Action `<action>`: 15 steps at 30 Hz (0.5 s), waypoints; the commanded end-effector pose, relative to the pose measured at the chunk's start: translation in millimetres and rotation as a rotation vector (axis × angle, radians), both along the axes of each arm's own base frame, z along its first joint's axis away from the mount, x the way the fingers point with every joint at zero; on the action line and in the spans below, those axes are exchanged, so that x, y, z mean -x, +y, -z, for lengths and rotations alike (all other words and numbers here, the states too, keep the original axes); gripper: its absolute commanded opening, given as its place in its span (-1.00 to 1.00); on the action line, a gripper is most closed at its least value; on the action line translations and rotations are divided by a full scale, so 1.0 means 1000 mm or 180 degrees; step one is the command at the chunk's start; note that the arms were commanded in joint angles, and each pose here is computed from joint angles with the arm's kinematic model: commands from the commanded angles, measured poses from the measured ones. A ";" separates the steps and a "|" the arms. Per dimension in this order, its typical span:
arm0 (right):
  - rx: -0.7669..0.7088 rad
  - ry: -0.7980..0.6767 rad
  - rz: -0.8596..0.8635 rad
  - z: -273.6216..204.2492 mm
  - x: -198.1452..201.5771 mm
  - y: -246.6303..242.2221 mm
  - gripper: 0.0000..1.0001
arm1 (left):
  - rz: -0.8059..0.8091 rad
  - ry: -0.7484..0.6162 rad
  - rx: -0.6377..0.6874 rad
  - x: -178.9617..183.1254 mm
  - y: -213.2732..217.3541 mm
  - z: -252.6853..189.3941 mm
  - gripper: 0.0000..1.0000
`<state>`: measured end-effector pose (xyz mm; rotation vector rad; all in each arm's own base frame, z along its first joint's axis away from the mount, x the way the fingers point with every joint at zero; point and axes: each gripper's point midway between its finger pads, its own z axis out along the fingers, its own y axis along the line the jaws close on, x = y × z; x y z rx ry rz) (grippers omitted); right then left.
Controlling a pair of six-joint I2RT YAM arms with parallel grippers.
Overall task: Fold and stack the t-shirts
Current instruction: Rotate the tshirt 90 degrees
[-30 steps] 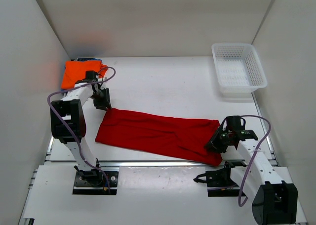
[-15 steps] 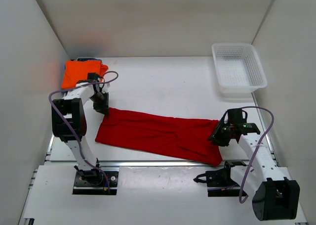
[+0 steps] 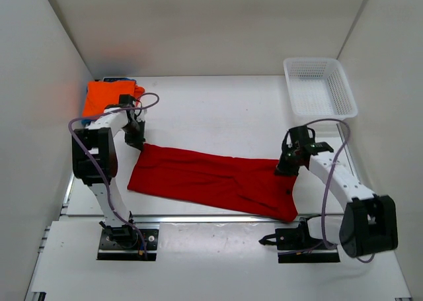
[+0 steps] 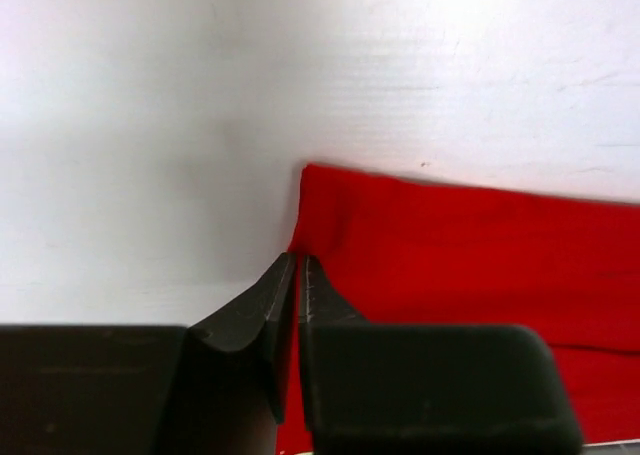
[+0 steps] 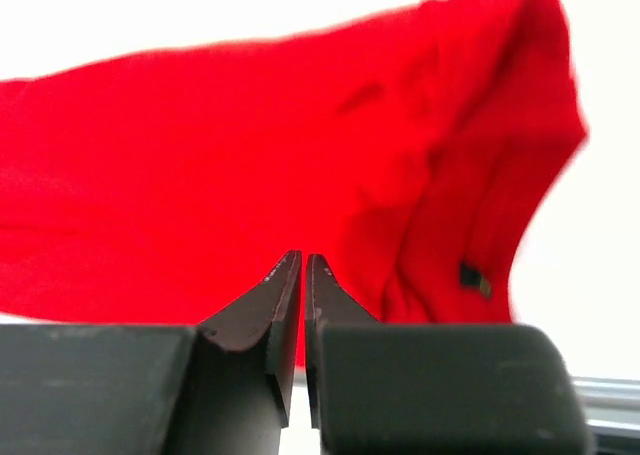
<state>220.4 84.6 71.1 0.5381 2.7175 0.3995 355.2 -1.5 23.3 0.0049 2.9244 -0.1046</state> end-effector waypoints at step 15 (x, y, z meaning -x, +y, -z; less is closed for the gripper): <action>0.1438 0.0530 -0.0933 0.055 -0.081 -0.014 -0.99 | 0.0804 -0.0286 -0.0231 -0.009 -0.043 -0.007 -0.34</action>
